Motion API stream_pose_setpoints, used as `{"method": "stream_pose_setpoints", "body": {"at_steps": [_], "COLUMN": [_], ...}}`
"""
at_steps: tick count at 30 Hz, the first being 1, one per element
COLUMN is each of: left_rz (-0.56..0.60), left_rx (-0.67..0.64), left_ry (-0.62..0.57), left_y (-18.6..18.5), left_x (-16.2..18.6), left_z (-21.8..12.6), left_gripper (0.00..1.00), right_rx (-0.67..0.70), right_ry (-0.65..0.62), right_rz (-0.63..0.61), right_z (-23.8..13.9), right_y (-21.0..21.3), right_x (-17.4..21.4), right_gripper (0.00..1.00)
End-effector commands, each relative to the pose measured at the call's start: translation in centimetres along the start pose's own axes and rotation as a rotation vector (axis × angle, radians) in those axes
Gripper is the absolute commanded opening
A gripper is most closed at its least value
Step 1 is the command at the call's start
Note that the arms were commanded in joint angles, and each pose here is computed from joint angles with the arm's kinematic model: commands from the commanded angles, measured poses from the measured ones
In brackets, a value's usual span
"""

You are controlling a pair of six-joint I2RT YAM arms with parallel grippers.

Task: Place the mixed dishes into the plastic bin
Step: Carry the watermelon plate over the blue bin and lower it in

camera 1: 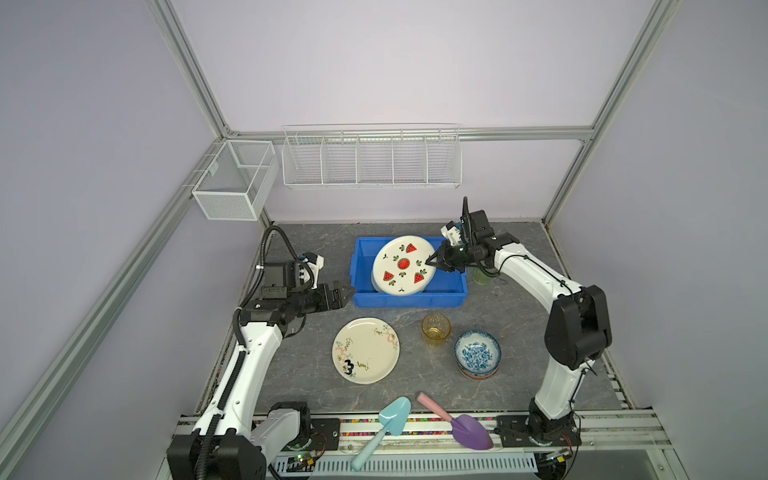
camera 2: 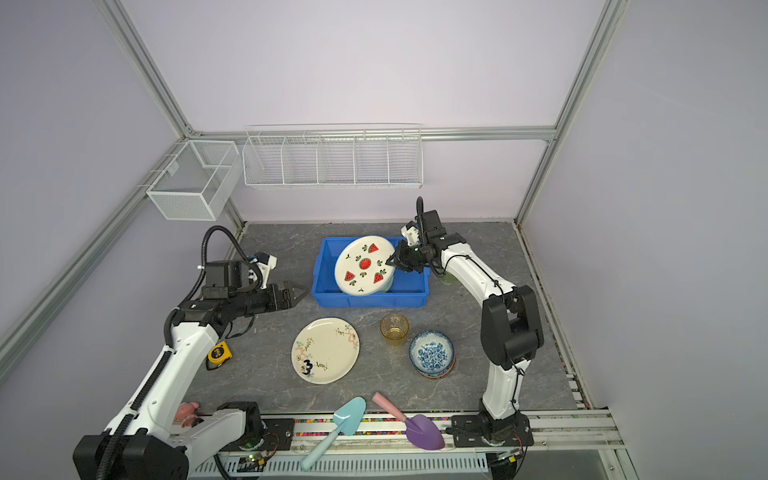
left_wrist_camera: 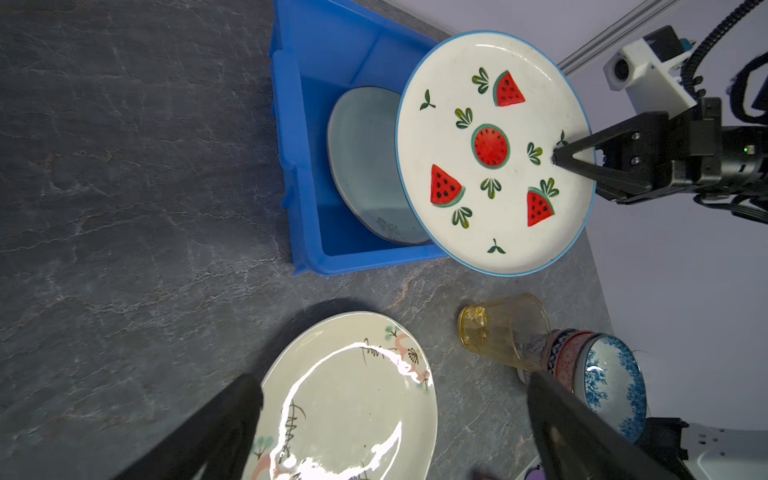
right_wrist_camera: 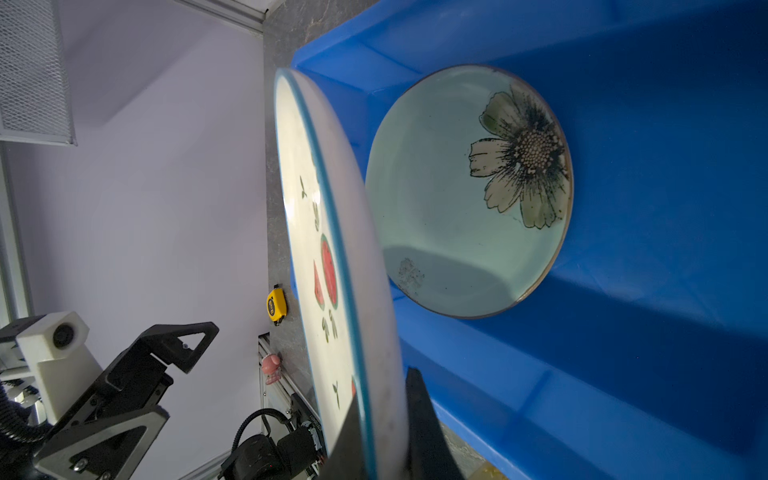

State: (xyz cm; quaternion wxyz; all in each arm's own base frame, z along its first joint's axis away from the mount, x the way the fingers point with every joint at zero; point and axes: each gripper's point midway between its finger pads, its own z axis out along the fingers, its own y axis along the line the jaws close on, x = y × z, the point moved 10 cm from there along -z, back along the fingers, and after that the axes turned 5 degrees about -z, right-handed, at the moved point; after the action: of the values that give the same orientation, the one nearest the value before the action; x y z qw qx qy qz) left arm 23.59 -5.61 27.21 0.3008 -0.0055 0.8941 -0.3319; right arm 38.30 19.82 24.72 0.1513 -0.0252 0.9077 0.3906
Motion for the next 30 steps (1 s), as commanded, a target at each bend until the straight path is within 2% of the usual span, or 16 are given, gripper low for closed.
{"method": "stream_pose_setpoints", "body": {"at_steps": [1,19,30], "left_rz": [0.008,-0.007,-0.011], "left_rx": [-0.016,-0.011,-0.001], "left_ry": [0.025,0.056,0.066], "left_y": [0.5,0.9,0.9], "left_x": [0.5,0.6,0.4], "left_z": [0.3,1.0,1.3], "left_gripper": [1.00,1.00,1.00], "right_rx": [-0.094,-0.105,-0.080], "right_ry": [-0.073,-0.061,-0.044], "right_rz": [-0.064,0.010,0.049], "right_z": [-0.6,3.4,5.6], "right_y": [1.5,-0.2,-1.4], "right_x": [-2.0,-4.6,-4.5], "right_gripper": [0.07,0.07,0.07]}}
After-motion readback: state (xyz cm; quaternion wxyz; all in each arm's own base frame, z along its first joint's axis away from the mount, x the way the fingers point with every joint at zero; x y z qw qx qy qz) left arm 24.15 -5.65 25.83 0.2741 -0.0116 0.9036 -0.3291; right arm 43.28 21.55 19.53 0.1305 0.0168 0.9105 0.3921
